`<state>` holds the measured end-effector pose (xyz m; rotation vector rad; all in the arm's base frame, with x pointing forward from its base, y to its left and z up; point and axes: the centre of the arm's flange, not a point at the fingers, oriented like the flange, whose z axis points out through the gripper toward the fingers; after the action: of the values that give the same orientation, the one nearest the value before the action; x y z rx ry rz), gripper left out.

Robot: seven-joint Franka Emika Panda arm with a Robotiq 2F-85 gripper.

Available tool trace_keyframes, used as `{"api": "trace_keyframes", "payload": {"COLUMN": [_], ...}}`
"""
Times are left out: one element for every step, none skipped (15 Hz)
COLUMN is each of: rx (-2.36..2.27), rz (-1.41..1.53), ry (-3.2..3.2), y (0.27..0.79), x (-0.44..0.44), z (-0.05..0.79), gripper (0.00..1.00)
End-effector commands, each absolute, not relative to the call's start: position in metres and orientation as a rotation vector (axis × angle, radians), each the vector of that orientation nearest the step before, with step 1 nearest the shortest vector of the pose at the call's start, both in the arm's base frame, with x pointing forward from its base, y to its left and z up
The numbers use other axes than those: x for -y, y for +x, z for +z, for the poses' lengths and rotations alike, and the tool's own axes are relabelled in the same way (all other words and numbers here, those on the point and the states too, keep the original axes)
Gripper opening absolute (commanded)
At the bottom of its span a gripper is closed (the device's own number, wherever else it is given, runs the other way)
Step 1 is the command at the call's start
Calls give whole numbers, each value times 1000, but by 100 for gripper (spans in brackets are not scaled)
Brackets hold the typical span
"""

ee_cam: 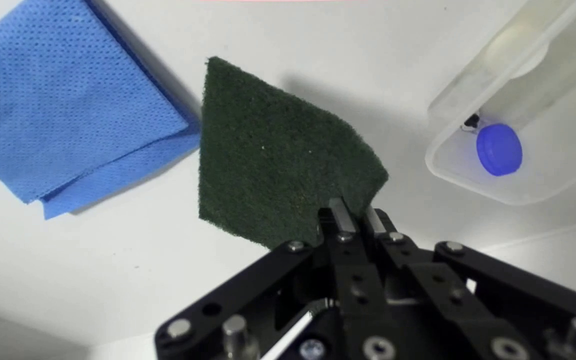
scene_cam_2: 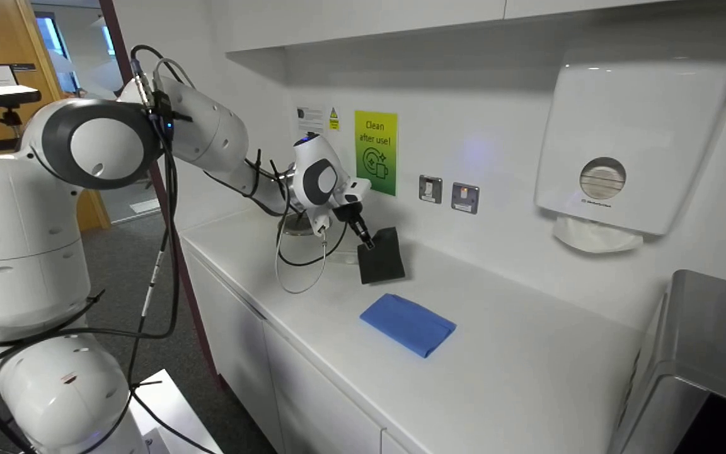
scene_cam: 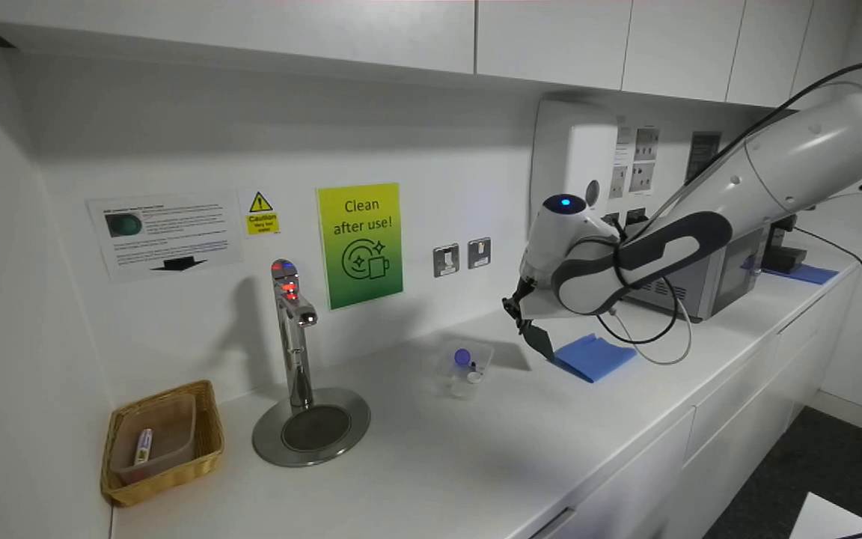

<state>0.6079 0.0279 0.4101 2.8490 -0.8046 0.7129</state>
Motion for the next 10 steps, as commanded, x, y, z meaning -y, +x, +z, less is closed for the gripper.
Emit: {"api": "trace_keyframes", "payload": {"rx": [890, 919, 938, 958, 978, 1005, 1028, 1050, 1069, 1084], "rz": [777, 784, 796, 802, 809, 816, 819, 827, 830, 831], "ry": [2818, 2839, 2852, 2876, 2902, 2935, 2966, 2993, 3017, 3035], "y": [597, 599, 600, 602, 604, 607, 609, 611, 613, 615], "x": [-38, -42, -46, -50, -55, -60, -66, -72, -76, -80], "z": [446, 453, 459, 465, 471, 477, 482, 486, 489, 492], "gripper": [2, 2, 2, 2, 2, 2, 2, 2, 2, 2]}}
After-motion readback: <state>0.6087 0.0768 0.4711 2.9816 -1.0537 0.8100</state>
